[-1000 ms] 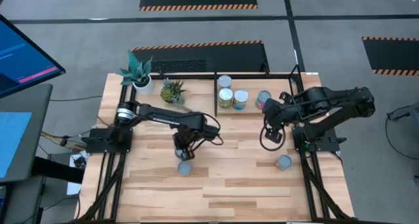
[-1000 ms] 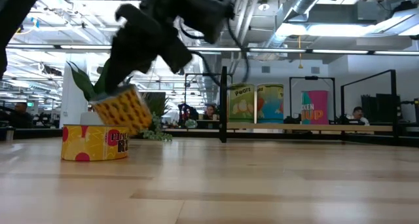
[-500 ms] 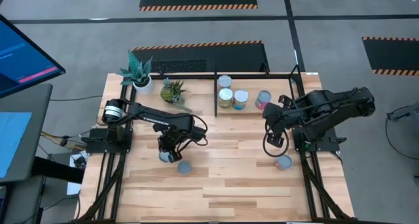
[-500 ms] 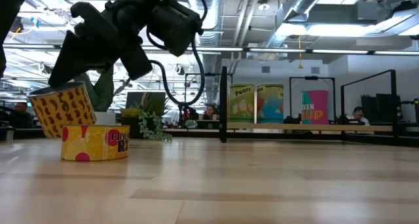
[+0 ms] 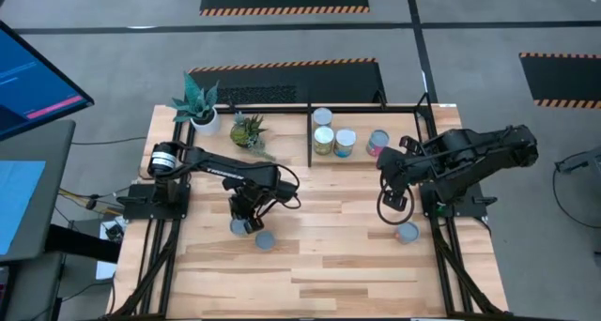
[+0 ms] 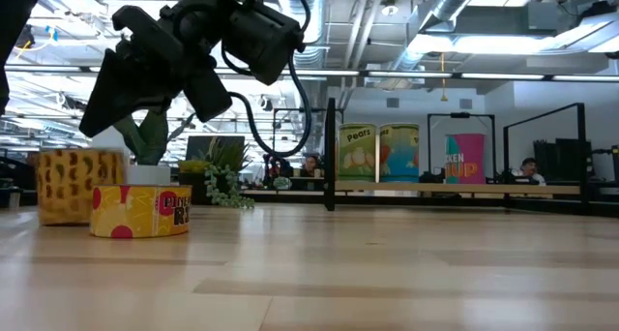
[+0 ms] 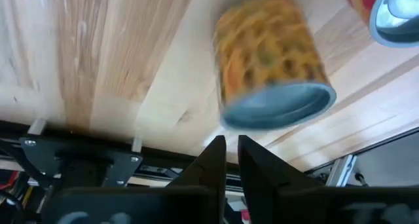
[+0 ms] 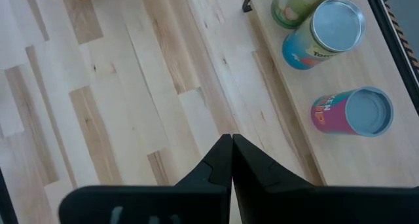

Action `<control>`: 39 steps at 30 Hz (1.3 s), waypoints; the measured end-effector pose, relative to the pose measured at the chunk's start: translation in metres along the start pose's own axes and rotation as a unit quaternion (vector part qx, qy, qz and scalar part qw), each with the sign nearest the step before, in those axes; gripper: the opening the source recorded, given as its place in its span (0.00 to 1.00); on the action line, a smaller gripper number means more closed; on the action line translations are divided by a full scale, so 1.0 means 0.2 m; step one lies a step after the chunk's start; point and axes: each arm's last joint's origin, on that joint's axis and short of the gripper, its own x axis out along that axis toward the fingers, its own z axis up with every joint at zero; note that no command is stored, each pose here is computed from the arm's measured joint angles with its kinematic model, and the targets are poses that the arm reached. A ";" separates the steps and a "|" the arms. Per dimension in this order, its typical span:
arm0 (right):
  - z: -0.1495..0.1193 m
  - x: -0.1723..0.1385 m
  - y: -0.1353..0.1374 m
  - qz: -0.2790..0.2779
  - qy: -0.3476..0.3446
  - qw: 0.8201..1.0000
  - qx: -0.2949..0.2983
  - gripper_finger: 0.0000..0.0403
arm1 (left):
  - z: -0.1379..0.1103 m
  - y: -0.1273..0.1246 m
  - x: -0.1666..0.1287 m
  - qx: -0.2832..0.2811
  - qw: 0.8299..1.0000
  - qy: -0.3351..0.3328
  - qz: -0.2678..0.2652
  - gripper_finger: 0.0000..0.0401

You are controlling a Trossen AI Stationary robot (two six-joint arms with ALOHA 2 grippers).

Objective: Pick and place cans onto a shelf
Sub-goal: Adjust the canned black beans

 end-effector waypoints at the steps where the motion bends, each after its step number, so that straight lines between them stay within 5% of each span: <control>1: 0.00 0.00 0.00 0.000 0.000 1.000 0.000 0.08 | 0.00 0.00 0.00 -0.002 1.000 0.000 0.000 0.08; 10: 0.00 0.00 0.00 0.000 0.000 1.000 0.000 0.08 | -0.05 0.03 -0.08 -0.032 0.999 -0.014 -0.012 0.17; 14: 0.00 0.00 0.00 0.000 0.000 1.000 0.000 0.08 | -0.20 -0.04 -0.20 -0.007 0.996 -0.090 0.006 0.18; 18: 0.00 0.00 0.00 0.000 0.000 1.000 0.013 0.08 | -0.45 -0.08 -0.24 -0.033 0.970 -0.227 0.085 0.18; 24: -0.03 -0.01 0.04 0.010 0.000 1.000 0.023 0.08 | -0.70 -0.13 -0.07 -0.084 0.952 -0.282 0.084 0.18; 32: -0.06 -0.04 0.09 0.025 0.000 0.999 0.036 0.08 | -0.64 -0.21 0.36 -0.083 0.961 -0.262 0.020 0.01; 39: -0.07 -0.04 0.10 0.028 0.000 0.998 0.055 0.08 | -0.53 -0.12 0.44 -0.128 0.941 -0.310 0.037 0.00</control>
